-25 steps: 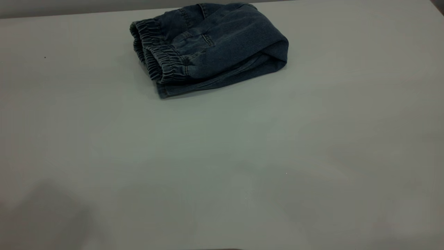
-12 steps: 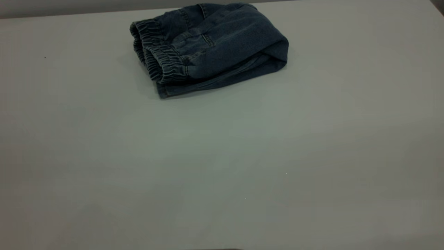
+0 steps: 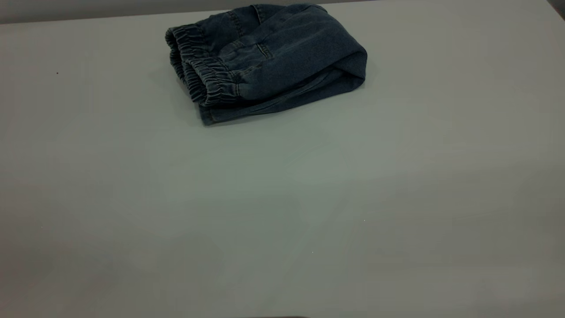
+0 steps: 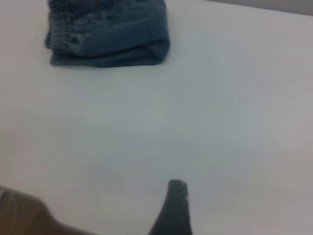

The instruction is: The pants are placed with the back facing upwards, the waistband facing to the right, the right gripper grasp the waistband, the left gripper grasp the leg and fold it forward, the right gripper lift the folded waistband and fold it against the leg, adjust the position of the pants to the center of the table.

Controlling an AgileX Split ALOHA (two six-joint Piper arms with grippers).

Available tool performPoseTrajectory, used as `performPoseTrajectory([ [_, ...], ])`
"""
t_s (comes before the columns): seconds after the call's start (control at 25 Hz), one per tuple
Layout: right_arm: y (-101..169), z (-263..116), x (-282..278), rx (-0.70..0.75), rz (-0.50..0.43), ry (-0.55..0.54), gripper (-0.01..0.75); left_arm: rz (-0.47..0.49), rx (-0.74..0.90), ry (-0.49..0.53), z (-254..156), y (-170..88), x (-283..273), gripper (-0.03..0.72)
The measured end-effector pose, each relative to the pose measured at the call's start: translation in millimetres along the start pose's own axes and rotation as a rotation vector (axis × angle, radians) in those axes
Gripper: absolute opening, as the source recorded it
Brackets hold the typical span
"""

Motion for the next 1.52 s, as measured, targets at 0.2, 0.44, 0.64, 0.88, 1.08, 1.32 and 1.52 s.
performPoseTrajectory([
  [0.2,-14.9,-11.2,17.8,-0.022,-0.087,0.041,0.586,-0.002,0.001,0.006,-1.7,-0.1,2.6,0.514],
  [0.44,-16.9,-11.2,19.0,-0.011,-0.102,0.036,0.586,0.006,-0.027,0.003,-3.9,1.2,9.7,0.514],
  [0.64,-16.9,-10.9,19.0,-0.011,-0.102,0.034,0.586,0.008,-0.035,-0.001,-3.4,1.4,9.7,0.514],
  [0.88,-17.0,-10.9,19.0,-0.010,-0.103,0.034,0.586,0.010,-0.034,-0.002,-3.3,1.6,9.7,0.514],
  [1.08,-17.0,-10.9,19.0,-0.010,-0.103,0.033,0.586,0.032,-0.056,-0.001,-3.4,3.1,9.8,0.514],
  [1.32,-17.0,-10.9,19.0,-0.010,-0.103,0.033,0.586,0.258,-0.238,-0.066,-9.0,11.4,-0.4,0.514],
  [1.52,-17.0,-10.9,19.0,-0.010,-0.103,0.033,0.586,0.422,-0.304,-0.181,-17.0,5.8,-14.7,0.514],
])
Point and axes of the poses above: a point on each arm's last joint axis where the gripper is mounted, x pointing out along that axis toward the gripper, y along the wrist's bending axis when the last joint is at zero, z = x × y, the point moved 3 cm from there along x, pointing out along that axis toward the gripper, and after that the axes turned 4 degrees about x, right-handed, at the moved point
